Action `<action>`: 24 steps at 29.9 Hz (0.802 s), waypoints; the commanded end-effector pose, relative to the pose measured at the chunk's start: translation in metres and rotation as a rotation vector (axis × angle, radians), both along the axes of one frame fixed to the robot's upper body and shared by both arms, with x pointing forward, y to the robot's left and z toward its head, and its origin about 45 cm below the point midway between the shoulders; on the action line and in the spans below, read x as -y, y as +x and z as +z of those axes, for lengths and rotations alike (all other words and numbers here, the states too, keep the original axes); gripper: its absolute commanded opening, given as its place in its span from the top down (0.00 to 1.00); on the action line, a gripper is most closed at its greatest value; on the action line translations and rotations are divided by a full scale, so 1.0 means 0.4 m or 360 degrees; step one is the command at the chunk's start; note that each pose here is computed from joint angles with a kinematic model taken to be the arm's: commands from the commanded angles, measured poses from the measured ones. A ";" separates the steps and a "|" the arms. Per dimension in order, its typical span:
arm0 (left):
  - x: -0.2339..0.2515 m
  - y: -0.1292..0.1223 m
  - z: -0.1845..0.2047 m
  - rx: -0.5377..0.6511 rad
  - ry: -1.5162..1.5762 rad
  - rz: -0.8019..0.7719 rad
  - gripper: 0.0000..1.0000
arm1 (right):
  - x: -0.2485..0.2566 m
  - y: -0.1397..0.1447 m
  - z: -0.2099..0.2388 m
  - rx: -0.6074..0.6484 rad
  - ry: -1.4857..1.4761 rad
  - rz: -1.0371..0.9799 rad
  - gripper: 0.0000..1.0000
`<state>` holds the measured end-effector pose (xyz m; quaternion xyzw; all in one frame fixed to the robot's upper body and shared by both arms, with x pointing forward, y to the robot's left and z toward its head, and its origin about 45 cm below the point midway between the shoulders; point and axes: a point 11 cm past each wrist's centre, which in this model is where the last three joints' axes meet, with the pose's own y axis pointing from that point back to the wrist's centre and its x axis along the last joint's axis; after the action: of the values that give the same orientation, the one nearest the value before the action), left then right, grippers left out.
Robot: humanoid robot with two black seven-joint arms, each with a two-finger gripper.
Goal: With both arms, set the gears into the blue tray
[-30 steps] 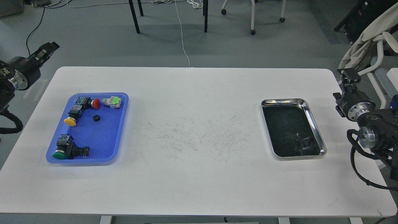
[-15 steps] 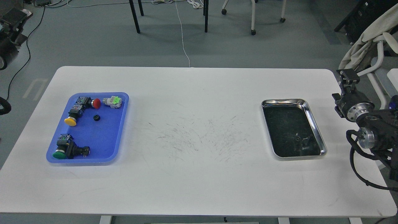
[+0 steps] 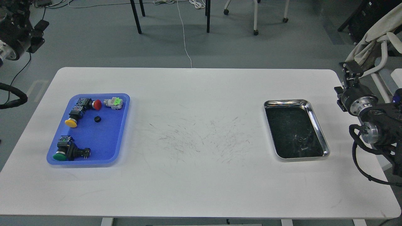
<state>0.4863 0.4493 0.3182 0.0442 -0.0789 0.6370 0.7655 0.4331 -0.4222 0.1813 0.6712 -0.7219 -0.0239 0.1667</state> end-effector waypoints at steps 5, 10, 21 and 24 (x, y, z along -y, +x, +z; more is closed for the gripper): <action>0.060 0.008 -0.020 0.0022 -0.0176 -0.0070 0.06 | -0.017 0.013 0.016 0.0024 0.0012 0.0024 0.03; 0.094 0.000 -0.057 -0.0004 -0.0276 -0.0115 0.06 | -0.021 0.020 0.032 0.0040 0.0015 0.0041 0.03; 0.101 -0.039 -0.212 -0.0160 -0.0221 0.0034 0.03 | -0.022 0.019 0.034 0.0040 0.0002 0.0054 0.03; 0.063 -0.050 -0.246 -0.0169 -0.0107 0.0240 0.02 | -0.024 0.020 0.034 0.0040 -0.0017 0.0066 0.03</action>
<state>0.4709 0.4121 0.2319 0.0306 -0.0006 0.6559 0.7543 0.4408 -0.4139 0.1952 0.6835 -0.7122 -0.0111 0.1594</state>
